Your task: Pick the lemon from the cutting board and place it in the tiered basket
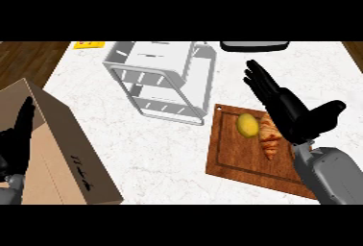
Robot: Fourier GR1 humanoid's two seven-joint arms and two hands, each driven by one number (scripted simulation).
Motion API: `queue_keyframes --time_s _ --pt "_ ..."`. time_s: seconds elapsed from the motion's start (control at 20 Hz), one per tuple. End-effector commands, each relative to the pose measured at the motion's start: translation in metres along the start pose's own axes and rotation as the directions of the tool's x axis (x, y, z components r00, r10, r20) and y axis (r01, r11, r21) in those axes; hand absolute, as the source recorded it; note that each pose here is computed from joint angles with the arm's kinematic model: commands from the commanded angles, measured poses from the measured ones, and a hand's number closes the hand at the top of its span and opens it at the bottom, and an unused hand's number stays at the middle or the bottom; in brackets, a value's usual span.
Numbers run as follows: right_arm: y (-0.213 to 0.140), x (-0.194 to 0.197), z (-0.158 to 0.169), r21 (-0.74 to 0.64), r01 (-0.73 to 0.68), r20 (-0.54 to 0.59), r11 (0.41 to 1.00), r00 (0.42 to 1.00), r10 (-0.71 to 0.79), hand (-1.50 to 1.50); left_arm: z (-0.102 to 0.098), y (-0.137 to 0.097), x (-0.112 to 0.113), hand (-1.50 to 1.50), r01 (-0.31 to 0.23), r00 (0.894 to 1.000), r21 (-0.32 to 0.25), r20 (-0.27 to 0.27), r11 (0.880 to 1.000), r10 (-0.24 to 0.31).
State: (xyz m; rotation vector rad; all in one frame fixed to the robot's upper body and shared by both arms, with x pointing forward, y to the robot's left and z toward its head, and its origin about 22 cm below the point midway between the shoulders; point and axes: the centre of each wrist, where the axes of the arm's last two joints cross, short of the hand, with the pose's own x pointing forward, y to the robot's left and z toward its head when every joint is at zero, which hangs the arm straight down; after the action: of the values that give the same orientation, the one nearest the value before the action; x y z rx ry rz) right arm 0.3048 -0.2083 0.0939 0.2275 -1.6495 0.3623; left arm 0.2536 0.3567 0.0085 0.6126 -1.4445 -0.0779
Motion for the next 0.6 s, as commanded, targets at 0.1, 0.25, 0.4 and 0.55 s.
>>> queue_keyframes --time_s 0.1,0.25,0.4,0.55 --pt "0.024 -0.001 -0.004 -0.014 -0.002 0.210 1.000 0.978 0.005 1.50 -0.001 -0.006 0.031 0.00 -0.097 0.995 -0.137 0.023 0.986 0.101" --pt "0.055 0.021 -0.023 -0.046 -0.055 0.388 0.997 0.919 0.069 1.50 0.011 -0.042 0.043 0.00 -0.230 0.971 -0.312 -0.014 0.922 0.237" --pt "-0.017 -0.049 0.009 -0.551 -0.189 -0.087 0.813 0.982 0.169 -1.50 0.020 -0.028 0.025 0.00 -0.225 0.974 -0.282 -0.069 0.933 0.214" --pt "0.010 -0.062 0.005 -0.652 -0.179 -0.050 0.737 0.980 0.194 -1.50 0.022 -0.039 0.035 0.00 -0.291 0.957 -0.323 -0.082 0.901 0.279"
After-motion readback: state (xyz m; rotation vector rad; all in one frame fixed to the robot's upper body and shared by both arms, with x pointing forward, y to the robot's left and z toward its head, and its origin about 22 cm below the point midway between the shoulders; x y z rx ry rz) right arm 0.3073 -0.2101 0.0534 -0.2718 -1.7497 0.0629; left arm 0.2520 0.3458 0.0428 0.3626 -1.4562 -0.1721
